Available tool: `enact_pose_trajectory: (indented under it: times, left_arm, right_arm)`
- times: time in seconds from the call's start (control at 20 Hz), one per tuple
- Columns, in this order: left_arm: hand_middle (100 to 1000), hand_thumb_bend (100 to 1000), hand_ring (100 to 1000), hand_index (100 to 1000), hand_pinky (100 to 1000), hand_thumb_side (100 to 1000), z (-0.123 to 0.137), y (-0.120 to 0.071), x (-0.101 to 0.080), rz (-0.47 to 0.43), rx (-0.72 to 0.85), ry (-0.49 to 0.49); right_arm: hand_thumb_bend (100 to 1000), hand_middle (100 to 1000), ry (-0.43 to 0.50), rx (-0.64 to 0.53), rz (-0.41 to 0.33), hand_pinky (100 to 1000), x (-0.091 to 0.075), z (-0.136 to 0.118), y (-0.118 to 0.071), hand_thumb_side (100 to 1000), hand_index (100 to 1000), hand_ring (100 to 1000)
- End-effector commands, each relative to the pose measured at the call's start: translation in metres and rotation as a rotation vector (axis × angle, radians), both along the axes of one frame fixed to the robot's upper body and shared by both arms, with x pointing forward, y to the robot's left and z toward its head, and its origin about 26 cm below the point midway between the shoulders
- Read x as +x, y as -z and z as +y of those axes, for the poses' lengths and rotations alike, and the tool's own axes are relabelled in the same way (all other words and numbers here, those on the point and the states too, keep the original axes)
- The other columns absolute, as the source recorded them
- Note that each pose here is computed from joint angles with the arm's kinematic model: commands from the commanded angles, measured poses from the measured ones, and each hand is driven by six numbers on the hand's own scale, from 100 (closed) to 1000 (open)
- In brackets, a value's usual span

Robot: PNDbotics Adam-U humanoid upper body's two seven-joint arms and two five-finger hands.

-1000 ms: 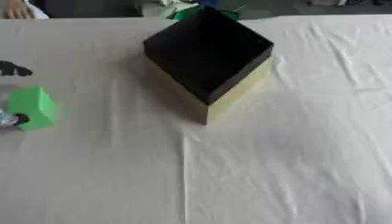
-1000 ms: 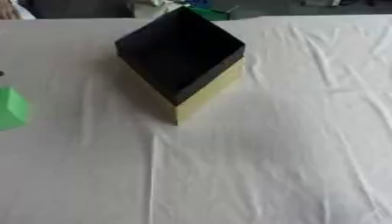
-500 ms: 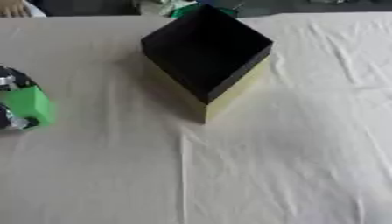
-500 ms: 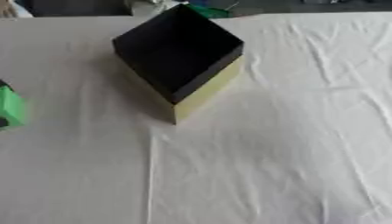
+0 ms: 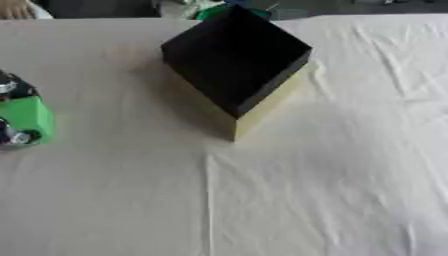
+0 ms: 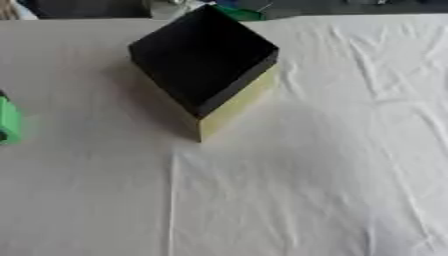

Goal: Pick up objects on the table and place them in the box.

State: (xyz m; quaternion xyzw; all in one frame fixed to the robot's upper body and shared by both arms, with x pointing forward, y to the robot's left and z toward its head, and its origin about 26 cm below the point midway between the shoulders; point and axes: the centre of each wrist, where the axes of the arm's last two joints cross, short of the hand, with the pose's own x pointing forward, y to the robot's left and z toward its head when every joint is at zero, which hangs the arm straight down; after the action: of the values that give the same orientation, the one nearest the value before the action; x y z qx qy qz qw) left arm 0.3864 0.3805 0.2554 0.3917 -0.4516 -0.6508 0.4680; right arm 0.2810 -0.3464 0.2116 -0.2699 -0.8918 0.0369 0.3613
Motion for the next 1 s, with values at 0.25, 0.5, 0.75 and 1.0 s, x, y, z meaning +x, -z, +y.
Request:
enact_pose_trajectory:
  times: [0.25,0.5,0.75,1.0]
  left_arm:
    - [531,136,678,665,660,341,-0.046,-0.064,-0.001,-0.161,-0.061,0.149]
    - [517,102,663,650,640,347,-0.093,-0.088,0.01,-0.205,-0.11,0.276]
    - [512,100,657,648,628,356,-0.139,-0.102,0.024,-0.213,-0.166,0.38]
    - [523,100,665,661,629,345,-0.176,-0.106,0.039,-0.179,-0.168,0.452]
  right_arm:
    - [100,746,-0.006,-0.068,-0.057,686,-0.001,-0.003,-0.022,1000,813,741]
    - [100,747,-0.029,-0.109,-0.093,691,0.001,-0.001,-0.034,1000,814,744]
    - [100,746,-0.046,-0.101,-0.092,689,0.002,0.002,-0.034,1000,814,743]
    - [100,745,-0.065,-0.087,-0.092,687,0.004,0.005,-0.035,1000,813,742]
